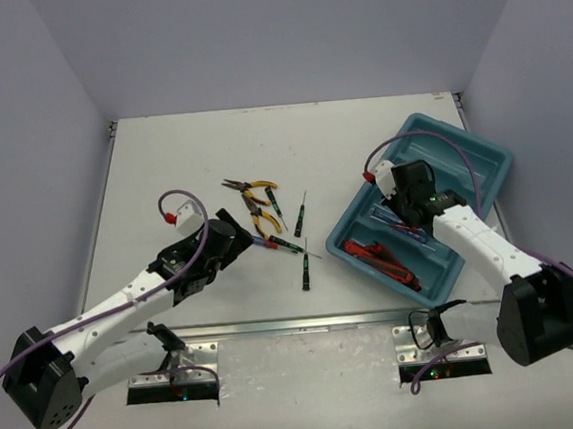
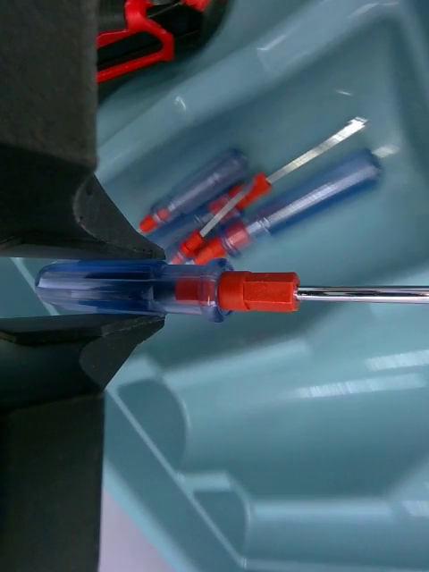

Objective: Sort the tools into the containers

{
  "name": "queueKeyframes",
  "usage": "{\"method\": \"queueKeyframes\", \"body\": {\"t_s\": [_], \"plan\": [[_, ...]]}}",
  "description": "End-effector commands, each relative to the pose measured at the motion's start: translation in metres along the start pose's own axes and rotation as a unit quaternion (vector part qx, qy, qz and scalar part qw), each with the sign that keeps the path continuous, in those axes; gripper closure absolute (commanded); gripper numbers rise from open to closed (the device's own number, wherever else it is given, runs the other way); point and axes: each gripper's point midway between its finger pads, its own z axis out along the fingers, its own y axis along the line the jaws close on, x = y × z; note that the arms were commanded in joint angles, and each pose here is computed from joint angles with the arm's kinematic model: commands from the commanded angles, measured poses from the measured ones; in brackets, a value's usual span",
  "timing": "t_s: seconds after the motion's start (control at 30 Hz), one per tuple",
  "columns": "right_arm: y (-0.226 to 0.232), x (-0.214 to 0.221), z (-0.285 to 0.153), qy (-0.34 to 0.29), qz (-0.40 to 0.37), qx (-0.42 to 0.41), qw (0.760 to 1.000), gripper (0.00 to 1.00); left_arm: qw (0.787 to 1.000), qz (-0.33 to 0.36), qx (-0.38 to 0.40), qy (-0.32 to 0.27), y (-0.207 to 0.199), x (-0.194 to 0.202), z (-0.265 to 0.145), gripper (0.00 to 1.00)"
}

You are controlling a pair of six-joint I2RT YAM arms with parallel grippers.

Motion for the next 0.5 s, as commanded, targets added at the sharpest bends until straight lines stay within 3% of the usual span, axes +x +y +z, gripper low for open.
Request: {"method": "queueKeyframes", "body": {"t_s": [0.0, 0.07, 0.1, 0.13, 0.17, 0.23, 0.33, 0.47], "plan": [[-0.004, 0.014, 0.001, 0.025, -0.019, 0.019, 0.999, 0.73, 1.000, 0.008, 0.001, 0.005, -0.016, -0.010, 0.001, 0.00], [-0.006, 0.011, -0.004, 0.010, -0.009, 0.025, 1.000, 0.55, 1.000, 0.000, -0.021, 0.003, -0.012, -0.011, 0.005, 0.00], [-0.008, 0.007, -0.008, -0.002, -0.003, 0.026, 1.000, 0.51, 0.999, 0.003, -0.032, 0.007, -0.009, -0.009, 0.007, 0.00], [-0.010, 0.000, -0.014, -0.016, 0.004, 0.027, 0.999, 0.41, 0.999, 0.002, -0.046, 0.010, -0.005, -0.006, 0.010, 0.00], [-0.014, -0.005, -0.020, -0.027, 0.009, 0.030, 0.999, 0.23, 0.998, -0.004, -0.058, 0.012, -0.003, -0.005, 0.012, 0.00], [-0.017, -0.015, -0.030, -0.044, 0.028, 0.026, 0.998, 0.05, 0.997, -0.010, -0.074, 0.017, -0.001, -0.002, 0.016, 0.00], [-0.019, -0.038, -0.048, -0.080, 0.064, 0.006, 0.995, 0.01, 0.994, -0.018, -0.108, 0.029, 0.002, 0.006, 0.025, 0.00], [-0.012, -0.074, -0.074, -0.146, 0.202, -0.038, 0.968, 0.01, 0.987, -0.021, -0.156, 0.044, 0.002, 0.014, 0.036, 0.00]]}}
